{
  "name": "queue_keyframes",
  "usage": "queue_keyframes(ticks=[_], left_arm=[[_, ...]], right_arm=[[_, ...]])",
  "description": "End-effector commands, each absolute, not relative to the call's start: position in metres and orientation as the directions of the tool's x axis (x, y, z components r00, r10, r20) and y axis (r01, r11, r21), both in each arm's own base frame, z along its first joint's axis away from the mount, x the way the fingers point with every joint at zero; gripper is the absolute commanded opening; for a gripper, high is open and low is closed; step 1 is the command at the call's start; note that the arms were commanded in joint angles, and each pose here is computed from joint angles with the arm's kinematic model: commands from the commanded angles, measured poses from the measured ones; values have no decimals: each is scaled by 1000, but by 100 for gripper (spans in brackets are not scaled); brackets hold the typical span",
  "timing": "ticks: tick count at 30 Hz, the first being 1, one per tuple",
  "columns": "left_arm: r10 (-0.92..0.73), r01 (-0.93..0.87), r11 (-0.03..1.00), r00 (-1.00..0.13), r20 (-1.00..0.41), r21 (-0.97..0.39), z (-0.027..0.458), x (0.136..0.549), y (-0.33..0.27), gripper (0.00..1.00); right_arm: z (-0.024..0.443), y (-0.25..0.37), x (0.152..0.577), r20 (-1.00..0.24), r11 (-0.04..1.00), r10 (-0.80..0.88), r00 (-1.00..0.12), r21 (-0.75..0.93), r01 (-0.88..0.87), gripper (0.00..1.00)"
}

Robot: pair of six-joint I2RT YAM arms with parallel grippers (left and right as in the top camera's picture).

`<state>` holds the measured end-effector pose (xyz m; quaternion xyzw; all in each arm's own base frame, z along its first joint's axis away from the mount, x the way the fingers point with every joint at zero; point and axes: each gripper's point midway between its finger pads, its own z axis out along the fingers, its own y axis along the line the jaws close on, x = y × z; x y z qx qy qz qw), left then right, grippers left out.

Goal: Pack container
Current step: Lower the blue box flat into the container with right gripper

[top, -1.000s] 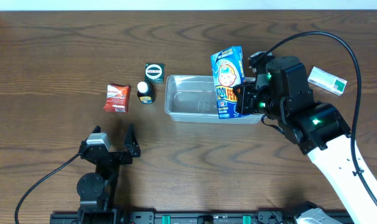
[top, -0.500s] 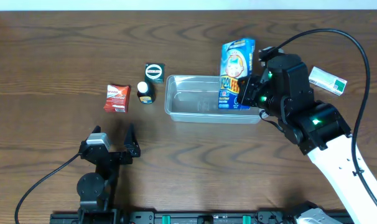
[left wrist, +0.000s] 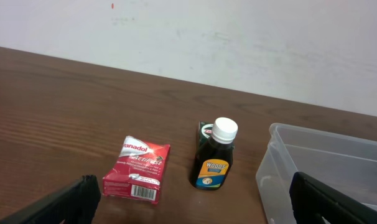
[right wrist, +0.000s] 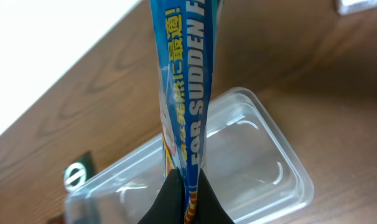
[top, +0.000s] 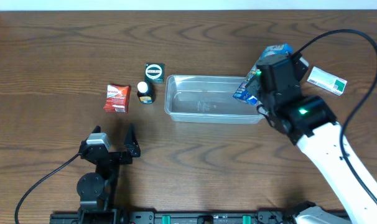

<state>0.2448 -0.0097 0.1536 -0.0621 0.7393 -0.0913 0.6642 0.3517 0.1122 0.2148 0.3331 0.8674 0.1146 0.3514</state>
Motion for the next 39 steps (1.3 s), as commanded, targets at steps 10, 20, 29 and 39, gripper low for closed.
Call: queue_keyframes(ticks=[10, 20, 29, 39], left_arm=[[-196, 36, 978, -156, -968, -204, 139, 244, -12, 98], [-196, 36, 978, -156, -968, -204, 139, 244, -12, 98], [-196, 36, 978, -156, -968, -204, 139, 244, -12, 98], [-196, 36, 978, -156, -968, -204, 139, 244, -12, 98]], right_arm=[[226, 139, 339, -715, 774, 588, -379, 362, 519, 1], [250, 169, 336, -817, 845, 481, -318, 335, 416, 1], [238, 188, 338, -746, 826, 547, -380, 408, 389, 1], [225, 195, 338, -490, 566, 822, -290, 641, 518, 1]])
